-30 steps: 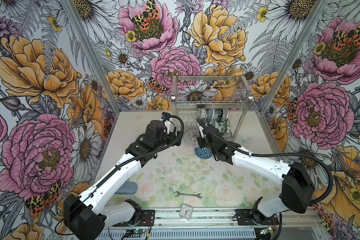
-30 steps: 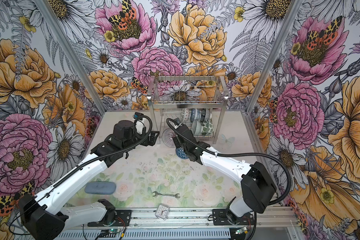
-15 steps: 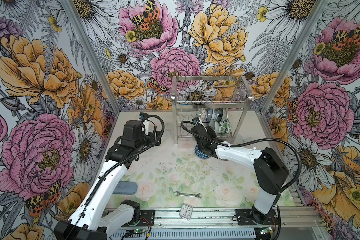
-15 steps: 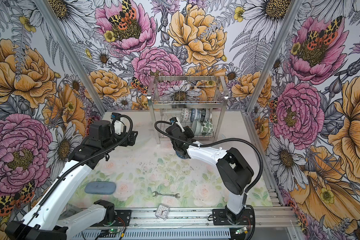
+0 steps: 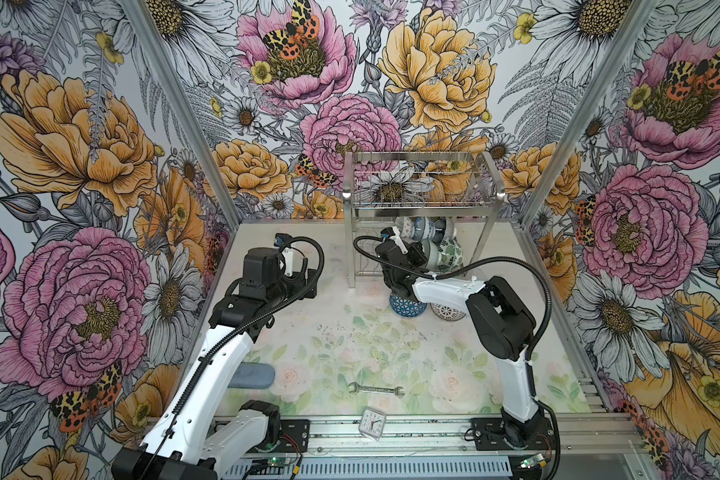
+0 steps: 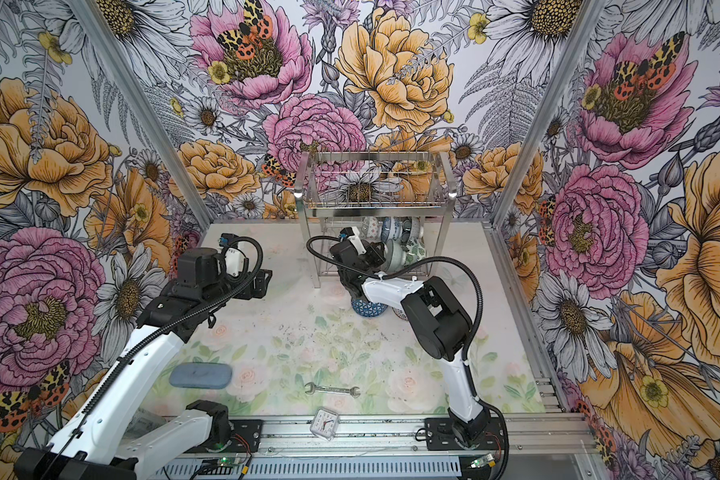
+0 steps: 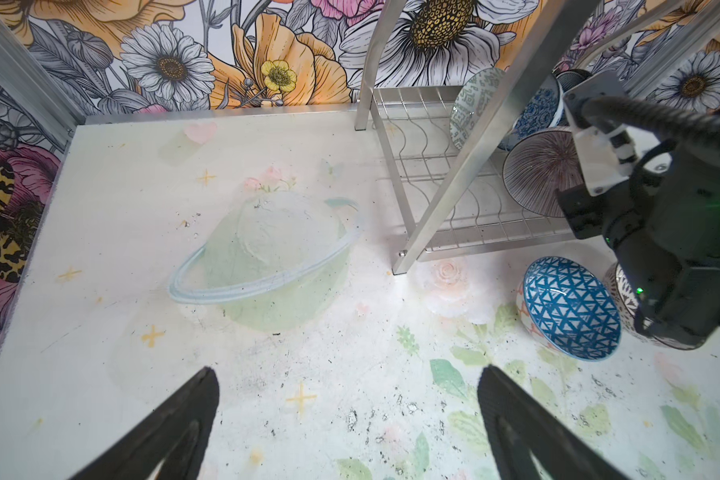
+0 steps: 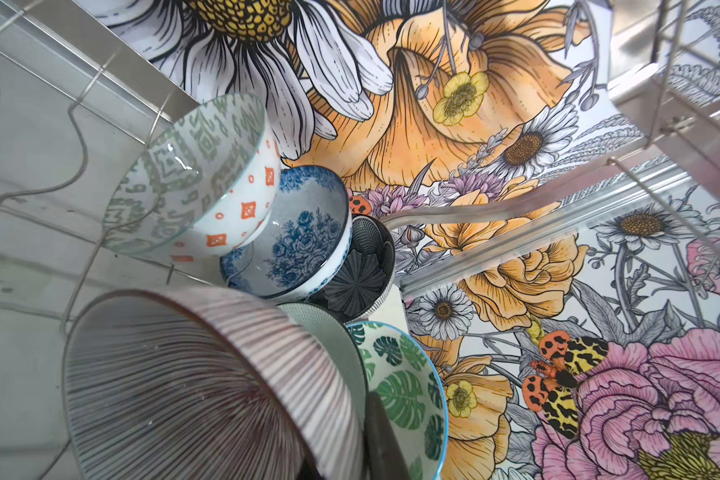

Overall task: Load the bowls into the dish rack
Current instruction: 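Move the purple striped bowl with the right gripper into a rack slot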

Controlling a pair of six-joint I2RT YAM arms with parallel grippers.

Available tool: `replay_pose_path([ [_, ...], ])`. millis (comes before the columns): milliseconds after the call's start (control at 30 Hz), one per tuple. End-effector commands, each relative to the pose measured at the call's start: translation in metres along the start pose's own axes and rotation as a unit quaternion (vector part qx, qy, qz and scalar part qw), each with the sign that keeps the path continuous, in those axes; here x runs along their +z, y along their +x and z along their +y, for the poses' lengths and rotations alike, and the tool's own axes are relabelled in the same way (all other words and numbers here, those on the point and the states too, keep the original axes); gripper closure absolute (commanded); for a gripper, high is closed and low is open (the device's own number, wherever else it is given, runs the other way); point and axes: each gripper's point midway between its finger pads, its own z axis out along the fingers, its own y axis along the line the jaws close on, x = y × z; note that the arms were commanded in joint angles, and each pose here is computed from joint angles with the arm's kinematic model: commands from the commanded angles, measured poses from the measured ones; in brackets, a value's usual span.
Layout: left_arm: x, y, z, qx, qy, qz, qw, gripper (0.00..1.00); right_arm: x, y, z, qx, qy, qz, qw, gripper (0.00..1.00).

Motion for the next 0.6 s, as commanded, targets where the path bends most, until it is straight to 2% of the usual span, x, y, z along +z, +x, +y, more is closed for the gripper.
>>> replay_pose_path([
  [0, -0.003, -0.007, -0.003, 0.008, 0.013, -0.020, 1.000, 0.01, 0.009, -0.021, -0.017, 0.035, 0.032, -0.008, 0.999, 1.00],
  [267, -0.003, -0.007, -0.005, 0.008, 0.017, -0.020, 1.000, 0.02, 0.030, -0.022, -0.002, 0.017, 0.029, 0.005, 0.999, 1.00],
  [567, -0.006, -0.008, -0.003, 0.007, 0.014, -0.023, 1.000, 0.01, 0.033, -0.016, 0.018, 0.006, 0.012, 0.013, 1.000, 1.00],
])
